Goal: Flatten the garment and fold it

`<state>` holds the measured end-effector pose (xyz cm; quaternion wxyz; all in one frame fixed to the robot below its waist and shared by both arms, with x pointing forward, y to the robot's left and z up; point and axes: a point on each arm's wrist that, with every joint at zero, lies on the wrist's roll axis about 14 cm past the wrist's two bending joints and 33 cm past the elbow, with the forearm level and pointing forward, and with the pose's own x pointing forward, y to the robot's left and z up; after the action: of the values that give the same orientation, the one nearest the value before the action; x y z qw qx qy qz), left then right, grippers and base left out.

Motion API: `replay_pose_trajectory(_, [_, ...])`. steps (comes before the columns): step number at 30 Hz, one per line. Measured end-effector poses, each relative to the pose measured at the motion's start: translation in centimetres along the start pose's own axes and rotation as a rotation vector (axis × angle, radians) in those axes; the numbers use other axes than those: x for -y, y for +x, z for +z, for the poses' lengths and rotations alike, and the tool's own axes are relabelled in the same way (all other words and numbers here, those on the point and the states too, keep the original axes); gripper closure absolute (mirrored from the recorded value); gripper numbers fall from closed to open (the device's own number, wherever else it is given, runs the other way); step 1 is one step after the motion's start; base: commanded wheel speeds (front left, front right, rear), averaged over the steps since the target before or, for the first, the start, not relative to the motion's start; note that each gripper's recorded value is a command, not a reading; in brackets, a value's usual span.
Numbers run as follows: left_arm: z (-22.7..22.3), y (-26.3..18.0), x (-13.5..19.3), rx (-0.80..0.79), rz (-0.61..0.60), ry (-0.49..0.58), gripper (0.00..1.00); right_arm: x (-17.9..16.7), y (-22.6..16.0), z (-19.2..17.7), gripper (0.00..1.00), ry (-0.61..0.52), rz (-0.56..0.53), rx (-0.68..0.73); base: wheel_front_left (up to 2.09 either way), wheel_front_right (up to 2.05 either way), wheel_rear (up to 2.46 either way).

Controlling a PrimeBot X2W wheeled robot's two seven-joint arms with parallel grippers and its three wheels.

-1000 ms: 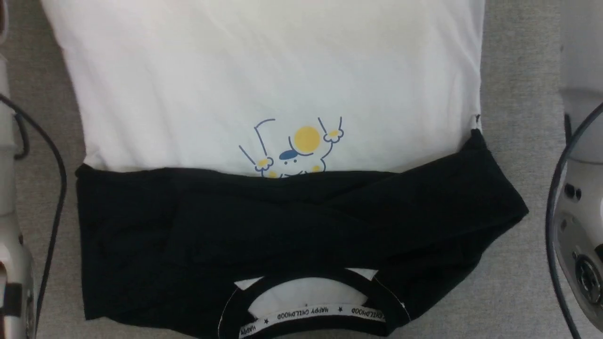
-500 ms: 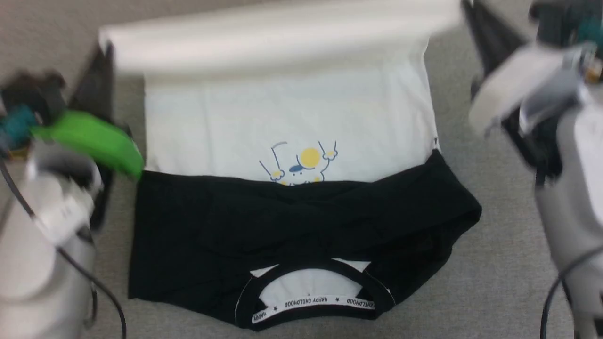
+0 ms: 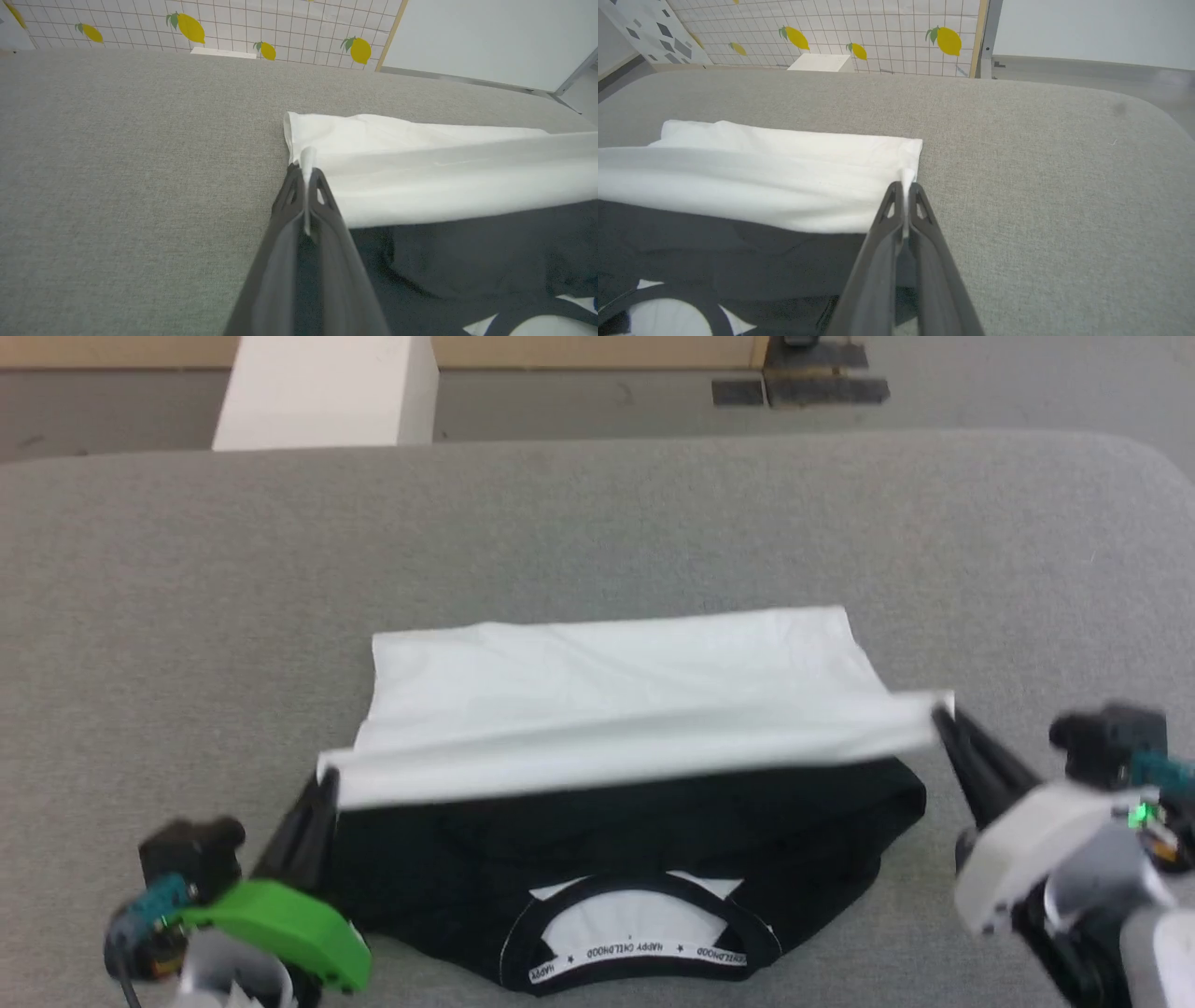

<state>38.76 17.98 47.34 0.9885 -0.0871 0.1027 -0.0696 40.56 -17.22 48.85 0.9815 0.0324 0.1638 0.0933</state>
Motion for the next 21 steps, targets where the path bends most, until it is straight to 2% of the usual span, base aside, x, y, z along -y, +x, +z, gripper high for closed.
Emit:
replay_pose_trajectory(4, [-1.1, -1.9, -0.2, -0.002, 0.049, -0.062, 1.0, -0.5, -2.1, -2.4, 1.0, 0.029, -0.026, -0.073, 0.0, 0.0, 0.0])
replay_pose_trajectory(10, [-3.9, -4.1, -0.5, -0.06, 0.093, -0.098, 1.0, -1.1, -4.6, -6.2, 1.0, 0.07, -0.054, -0.196, 0.0, 0.0, 0.0])
replay_pose_trajectory(18, [-8.0, -5.3, -0.2, -0.157, 0.103, -0.123, 1.0, -1.4, -5.5, -10.8, 1.0, 0.098, -0.064, -0.343, 0.0, 0.0, 0.0])
replay_pose_trajectory(19, [-8.4, -5.3, -0.1, -0.171, 0.104, -0.126, 0.44, -1.4, -5.5, -11.4, 0.8, 0.103, -0.064, -0.36, 0.0, 0.0, 0.0])
replay_pose_trajectory(20, [-8.8, -5.4, -0.1, -0.183, 0.104, -0.131, 0.0, -1.6, -5.6, -11.9, 0.15, 0.11, -0.061, -0.375, 0.0, 0.0, 0.0])
replay_pose_trajectory(21, [-9.1, -5.5, 0.0, -0.192, 0.104, -0.134, 0.0, -1.7, -5.7, -12.3, 0.0, 0.123, -0.059, -0.388, 0.0, 0.0, 0.0])
